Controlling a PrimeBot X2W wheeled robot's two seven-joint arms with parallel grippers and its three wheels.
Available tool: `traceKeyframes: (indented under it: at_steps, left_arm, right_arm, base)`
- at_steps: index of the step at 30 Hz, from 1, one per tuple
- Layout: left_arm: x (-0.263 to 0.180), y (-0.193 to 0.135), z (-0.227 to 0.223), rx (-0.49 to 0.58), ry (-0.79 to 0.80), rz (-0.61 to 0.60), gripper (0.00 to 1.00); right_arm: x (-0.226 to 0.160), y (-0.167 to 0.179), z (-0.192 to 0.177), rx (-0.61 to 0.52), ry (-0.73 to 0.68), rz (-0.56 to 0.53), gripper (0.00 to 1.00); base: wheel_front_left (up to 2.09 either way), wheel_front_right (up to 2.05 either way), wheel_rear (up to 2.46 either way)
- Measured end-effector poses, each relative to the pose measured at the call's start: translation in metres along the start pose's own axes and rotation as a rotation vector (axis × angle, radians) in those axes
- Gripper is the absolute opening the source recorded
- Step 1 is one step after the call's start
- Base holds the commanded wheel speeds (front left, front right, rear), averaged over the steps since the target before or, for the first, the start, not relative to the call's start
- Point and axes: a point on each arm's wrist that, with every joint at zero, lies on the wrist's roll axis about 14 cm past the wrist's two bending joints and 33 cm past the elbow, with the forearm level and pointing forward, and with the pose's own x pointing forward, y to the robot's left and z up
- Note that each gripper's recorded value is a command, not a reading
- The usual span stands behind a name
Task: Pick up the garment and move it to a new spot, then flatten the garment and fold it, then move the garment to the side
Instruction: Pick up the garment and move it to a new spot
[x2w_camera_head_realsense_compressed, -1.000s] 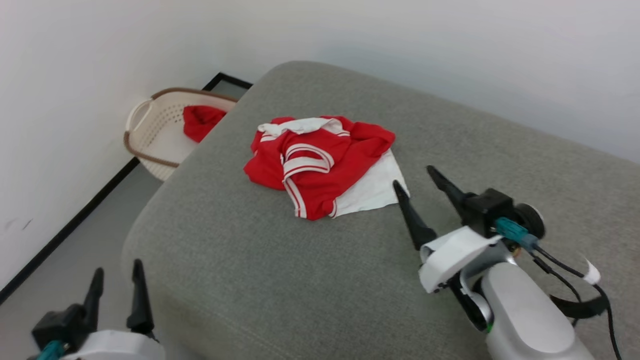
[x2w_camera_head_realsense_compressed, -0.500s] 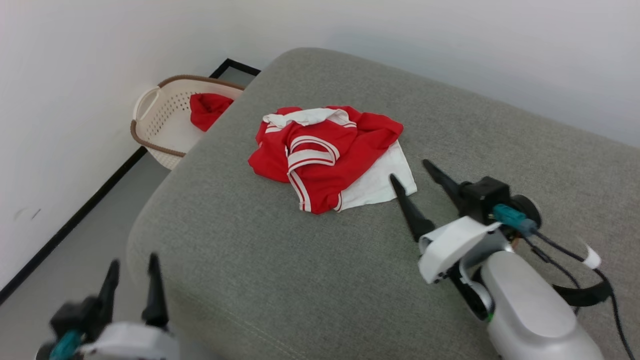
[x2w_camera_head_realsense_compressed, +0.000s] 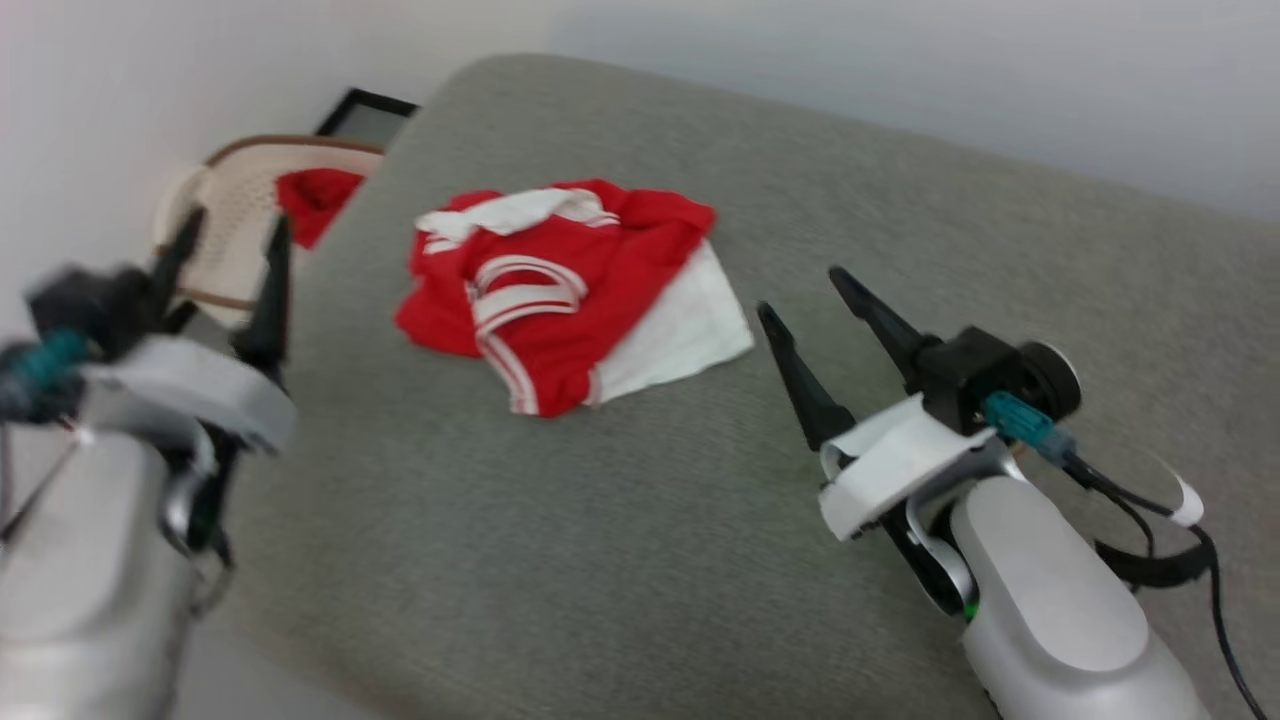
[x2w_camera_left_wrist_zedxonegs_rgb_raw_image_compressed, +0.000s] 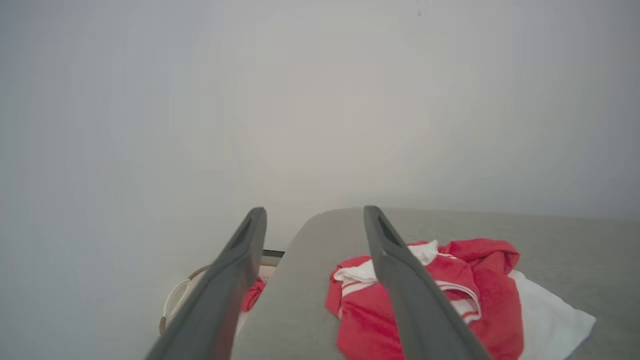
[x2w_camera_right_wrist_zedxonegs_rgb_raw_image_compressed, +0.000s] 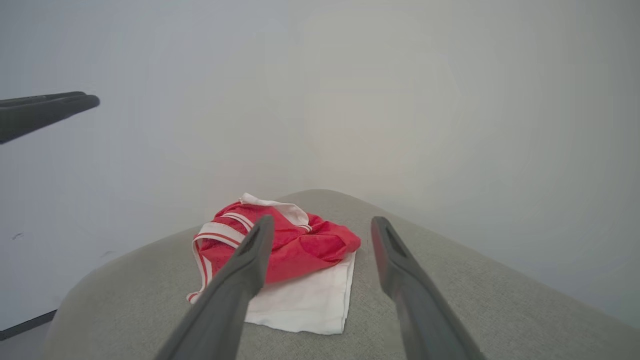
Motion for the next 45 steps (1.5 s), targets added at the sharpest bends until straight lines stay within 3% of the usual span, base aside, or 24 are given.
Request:
traceKeyframes:
  at_steps: [8, 11, 14, 16, 33, 34, 35, 37, 45]
  left_arm:
    - [0.08, -0.029, -0.027, 0.014, 0.181, -0.109, 1.0]
    - [0.086, -0.06, -0.079, -0.033, 0.432, -0.174, 1.0]
    - [0.064, -0.093, -0.138, -0.042, 0.747, -0.269, 1.0]
    - [0.062, -0.1, -0.15, -0.058, 0.835, -0.297, 1.0]
    - [0.07, -0.141, -0.226, -0.091, 1.115, -0.377, 1.0]
    - [0.07, -0.143, -0.229, -0.096, 1.126, -0.379, 0.96]
    - [0.07, -0.145, -0.231, -0.096, 1.135, -0.382, 0.58]
    - [0.071, -0.146, -0.231, -0.102, 1.139, -0.385, 0.0]
    - [0.082, -0.149, -0.209, -0.144, 1.01, -0.371, 0.0]
  right_arm:
    - [-0.022, -0.05, -0.006, 0.027, -0.014, -0.124, 1.0]
    - [-0.036, -0.073, -0.015, 0.035, 0.0, -0.187, 1.0]
    - [-0.053, -0.094, -0.026, 0.043, 0.024, -0.254, 1.0]
    - [-0.063, -0.103, -0.033, 0.049, 0.042, -0.285, 1.0]
    - [-0.095, -0.141, -0.076, 0.071, 0.113, -0.39, 1.0]
    - [-0.097, -0.143, -0.077, 0.068, 0.115, -0.394, 1.0]
    - [-0.097, -0.144, -0.078, 0.064, 0.116, -0.396, 1.0]
    - [-0.097, -0.144, -0.08, 0.064, 0.121, -0.393, 1.0]
    - [-0.09, -0.139, -0.063, 0.05, 0.089, -0.38, 1.0]
  base:
    - [0.0, 0.0, 0.0]
    - [0.0, 0.0, 0.0]
    - [0.0, 0.0, 0.0]
    - [0.0, 0.0, 0.0]
    - [0.0, 0.0, 0.0]
    - [0.0, 0.0, 0.0]
    - [0.0, 0.0, 0.0]
    - [0.0, 0.0, 0.0]
    - [0.0, 0.0, 0.0]
